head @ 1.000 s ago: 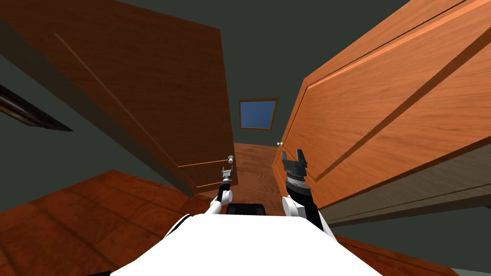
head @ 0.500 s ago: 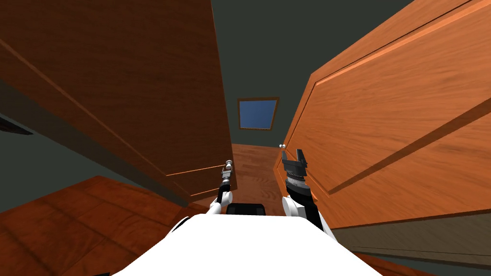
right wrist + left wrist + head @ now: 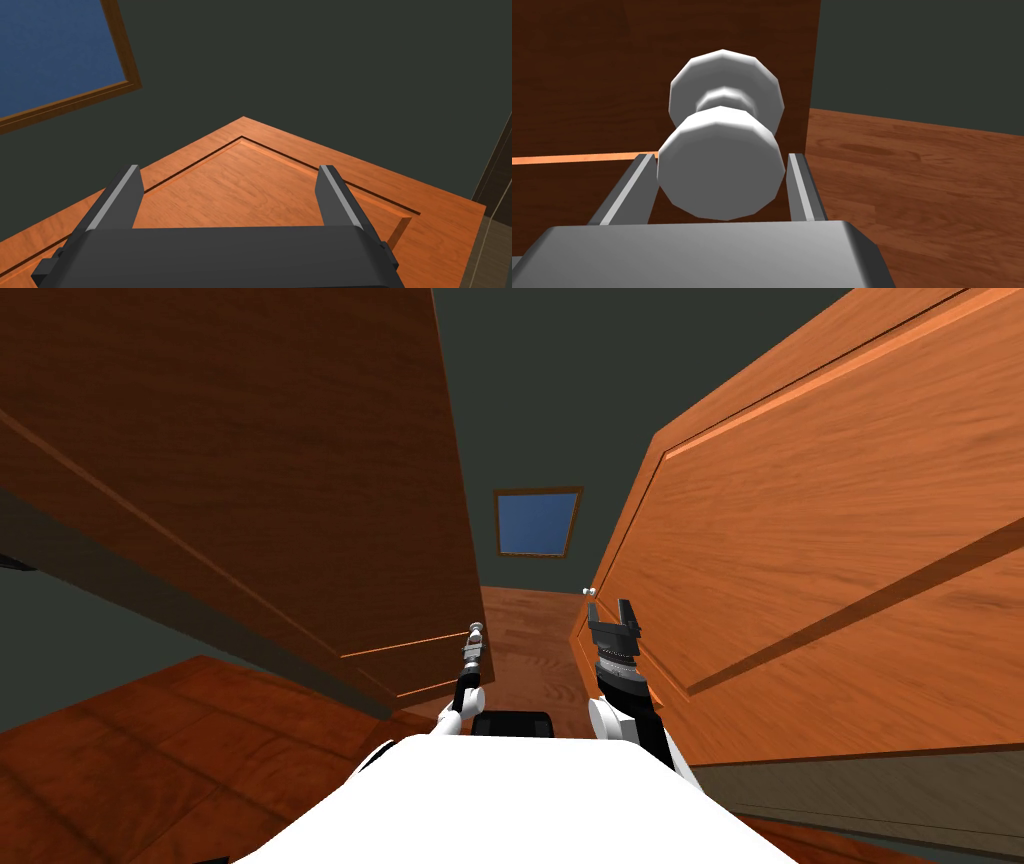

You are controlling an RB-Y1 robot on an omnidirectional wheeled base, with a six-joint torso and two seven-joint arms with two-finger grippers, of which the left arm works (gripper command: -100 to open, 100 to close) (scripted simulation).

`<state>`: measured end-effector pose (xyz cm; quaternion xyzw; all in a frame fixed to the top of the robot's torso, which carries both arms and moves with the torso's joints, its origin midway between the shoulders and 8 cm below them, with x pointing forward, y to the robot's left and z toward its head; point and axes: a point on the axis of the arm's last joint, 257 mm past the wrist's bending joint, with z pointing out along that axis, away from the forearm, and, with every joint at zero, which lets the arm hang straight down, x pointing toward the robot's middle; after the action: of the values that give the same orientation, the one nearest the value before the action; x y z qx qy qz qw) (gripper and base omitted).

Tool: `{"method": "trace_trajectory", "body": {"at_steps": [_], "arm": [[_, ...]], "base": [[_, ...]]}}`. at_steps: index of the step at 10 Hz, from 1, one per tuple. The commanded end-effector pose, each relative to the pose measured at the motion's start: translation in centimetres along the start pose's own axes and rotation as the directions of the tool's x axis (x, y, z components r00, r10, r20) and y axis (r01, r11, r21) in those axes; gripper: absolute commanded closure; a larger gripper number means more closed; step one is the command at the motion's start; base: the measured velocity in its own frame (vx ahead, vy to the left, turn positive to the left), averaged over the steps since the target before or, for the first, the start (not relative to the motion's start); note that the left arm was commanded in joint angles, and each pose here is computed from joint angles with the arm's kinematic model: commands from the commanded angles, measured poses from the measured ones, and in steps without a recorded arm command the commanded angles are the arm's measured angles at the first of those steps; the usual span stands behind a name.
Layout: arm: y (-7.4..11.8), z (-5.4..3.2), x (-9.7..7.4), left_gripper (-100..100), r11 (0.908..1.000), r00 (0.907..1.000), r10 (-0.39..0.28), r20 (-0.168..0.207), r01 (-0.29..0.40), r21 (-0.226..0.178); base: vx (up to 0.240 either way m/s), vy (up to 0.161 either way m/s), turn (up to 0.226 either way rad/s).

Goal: Push the door open

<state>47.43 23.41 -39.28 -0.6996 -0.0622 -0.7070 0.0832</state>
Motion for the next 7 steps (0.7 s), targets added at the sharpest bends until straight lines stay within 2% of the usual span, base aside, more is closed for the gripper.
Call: {"method": "trace_trajectory", "body": {"at_steps": [1, 2, 3, 4, 7], "arm": [[-0.2, 0.01, 0.1, 100, 1.0000, 1.0000, 0.000, -0.003, 0.000, 0.004], [-0.2, 0.01, 0.1, 100, 1.0000, 1.0000, 0.000, -0.003, 0.000, 0.004], [-1.7, -0.03, -0.1, 100, 0.9994, 1.0000, 0.006, 0.001, -0.006, 0.035], [-2.1, -0.03, -0.1, 100, 0.9990, 1.0000, 0.007, 0.001, -0.007, 0.044], [-5.3, -0.11, 0.0, 100, 0.9930, 0.9999, 0.013, -0.004, -0.012, 0.118]], "base": [[-0.010, -0.001, -0.001], [0.000, 0.000, 0.000], [0.099, -0.014, -0.090], [0.152, 0.003, -0.060], [0.184, 0.007, -0.078]]}}
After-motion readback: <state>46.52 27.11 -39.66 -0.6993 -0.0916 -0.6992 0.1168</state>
